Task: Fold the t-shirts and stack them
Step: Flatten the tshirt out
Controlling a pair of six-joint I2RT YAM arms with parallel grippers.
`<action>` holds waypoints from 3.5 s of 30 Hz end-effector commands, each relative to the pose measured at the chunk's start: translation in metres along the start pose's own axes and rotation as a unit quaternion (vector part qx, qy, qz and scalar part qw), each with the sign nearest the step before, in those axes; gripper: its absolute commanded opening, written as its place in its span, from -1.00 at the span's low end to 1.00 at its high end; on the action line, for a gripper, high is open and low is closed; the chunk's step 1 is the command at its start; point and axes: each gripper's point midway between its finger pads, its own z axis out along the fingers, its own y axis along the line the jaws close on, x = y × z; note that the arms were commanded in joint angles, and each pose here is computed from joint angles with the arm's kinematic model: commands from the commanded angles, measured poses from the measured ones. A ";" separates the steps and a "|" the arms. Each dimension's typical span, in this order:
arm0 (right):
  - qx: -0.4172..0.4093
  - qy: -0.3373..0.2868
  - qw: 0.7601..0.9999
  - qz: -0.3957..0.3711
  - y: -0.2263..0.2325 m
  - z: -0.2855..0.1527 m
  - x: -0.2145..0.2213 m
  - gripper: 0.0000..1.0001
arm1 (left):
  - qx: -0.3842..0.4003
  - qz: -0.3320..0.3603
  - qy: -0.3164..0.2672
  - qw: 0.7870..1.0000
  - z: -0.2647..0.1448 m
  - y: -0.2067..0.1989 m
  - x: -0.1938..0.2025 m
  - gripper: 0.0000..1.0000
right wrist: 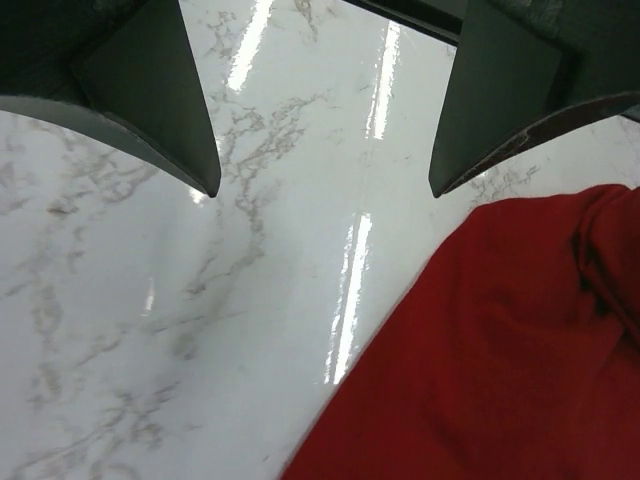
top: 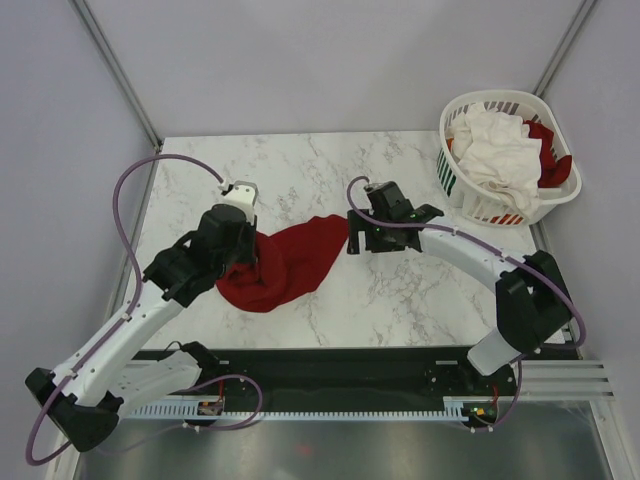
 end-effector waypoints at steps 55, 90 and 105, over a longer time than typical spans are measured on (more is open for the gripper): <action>-0.001 -0.154 0.984 0.093 -0.027 -0.100 -0.092 -1.00 | -0.022 -0.090 0.210 0.973 0.205 0.054 -0.052 1.00; 0.005 -0.111 0.989 0.100 -0.056 -0.067 -0.086 -1.00 | 0.021 -0.231 0.298 0.926 0.167 -0.028 0.153 -0.07; -0.006 -0.140 0.985 0.103 -0.051 -0.105 -0.085 -1.00 | -0.009 -0.078 0.185 0.980 0.051 -0.006 -0.024 0.26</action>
